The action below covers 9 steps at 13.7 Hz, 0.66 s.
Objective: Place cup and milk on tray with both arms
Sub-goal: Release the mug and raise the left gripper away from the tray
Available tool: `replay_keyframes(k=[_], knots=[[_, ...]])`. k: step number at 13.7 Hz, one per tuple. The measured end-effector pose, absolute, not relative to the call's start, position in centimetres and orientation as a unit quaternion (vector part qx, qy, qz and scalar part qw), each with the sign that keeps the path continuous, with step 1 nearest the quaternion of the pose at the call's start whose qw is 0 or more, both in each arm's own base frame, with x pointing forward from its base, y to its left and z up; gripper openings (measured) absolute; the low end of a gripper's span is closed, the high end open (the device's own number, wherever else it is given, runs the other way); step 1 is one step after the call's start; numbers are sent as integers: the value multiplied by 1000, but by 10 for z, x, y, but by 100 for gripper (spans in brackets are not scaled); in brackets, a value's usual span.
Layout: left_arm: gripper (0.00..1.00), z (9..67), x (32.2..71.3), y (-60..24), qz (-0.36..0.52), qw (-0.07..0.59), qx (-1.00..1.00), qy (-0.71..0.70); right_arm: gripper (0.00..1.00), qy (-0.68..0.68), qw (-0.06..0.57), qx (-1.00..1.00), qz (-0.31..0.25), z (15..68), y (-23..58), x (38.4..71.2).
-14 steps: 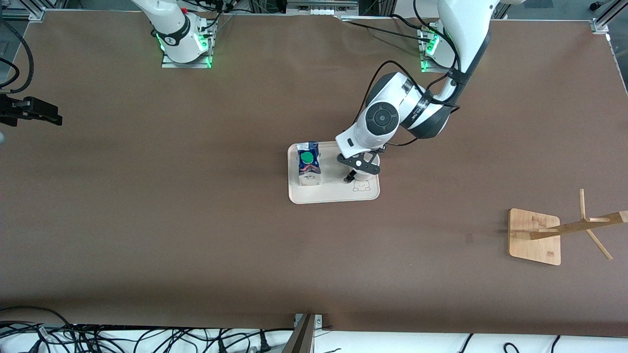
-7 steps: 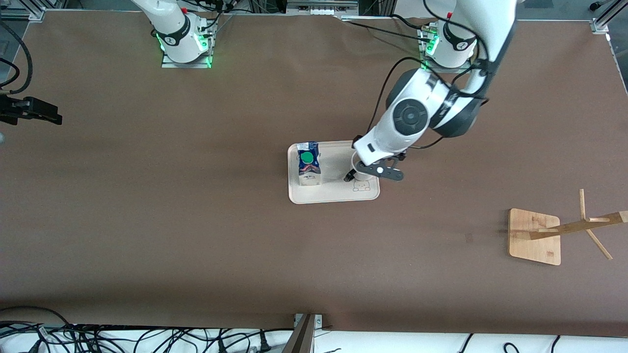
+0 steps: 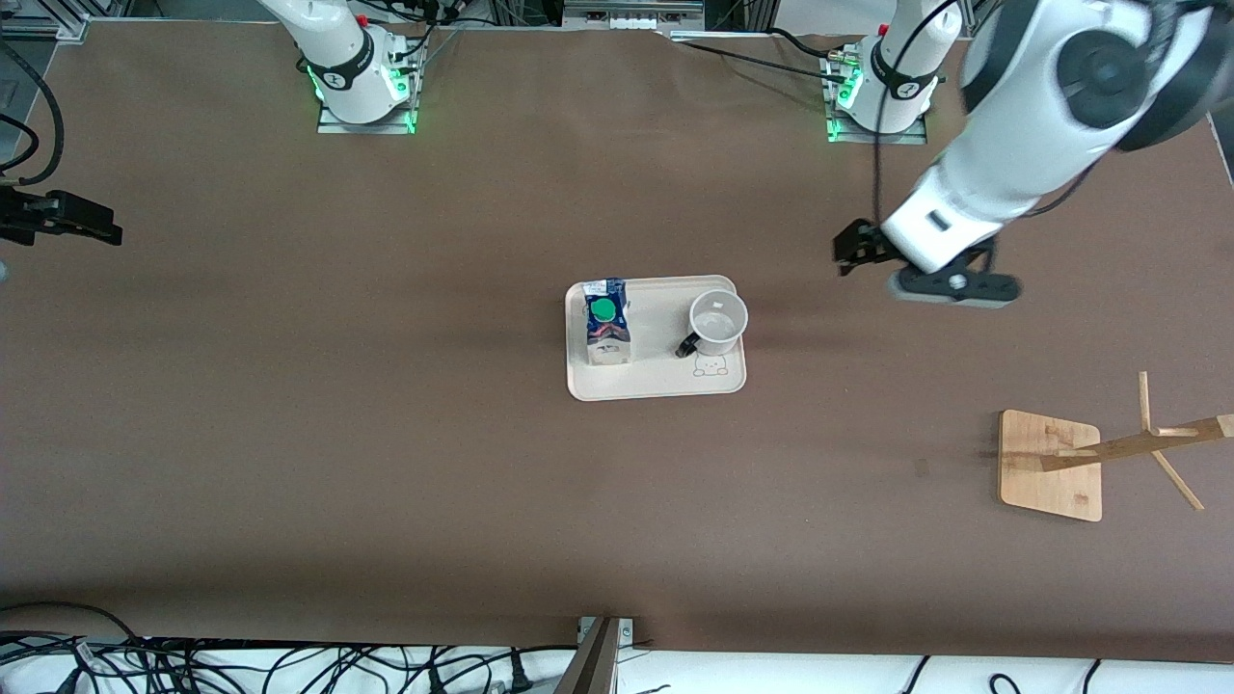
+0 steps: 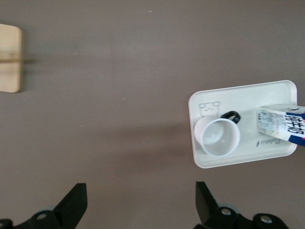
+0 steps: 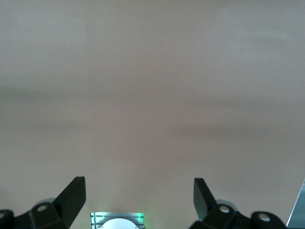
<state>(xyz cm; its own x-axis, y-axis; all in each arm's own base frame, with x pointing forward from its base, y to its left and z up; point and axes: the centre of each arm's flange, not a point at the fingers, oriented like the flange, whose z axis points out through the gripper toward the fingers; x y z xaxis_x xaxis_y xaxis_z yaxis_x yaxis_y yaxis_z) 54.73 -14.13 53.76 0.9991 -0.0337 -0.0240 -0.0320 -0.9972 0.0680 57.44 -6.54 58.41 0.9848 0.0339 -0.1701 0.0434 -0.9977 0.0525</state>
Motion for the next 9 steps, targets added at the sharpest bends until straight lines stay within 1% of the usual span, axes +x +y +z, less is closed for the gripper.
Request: replay_keyframes(k=[2,4,9], knots=[[100,557,546,-92,-1,32,999,-1,100,23,28,996,-82,587,-62,575],[100,562,546,-67,5,15,1000,8,100,25,27,996,-78,590,-59,576],[100,559,545,-64,-3,8,1000,9,100,26,26,996,-78,591,-58,576]])
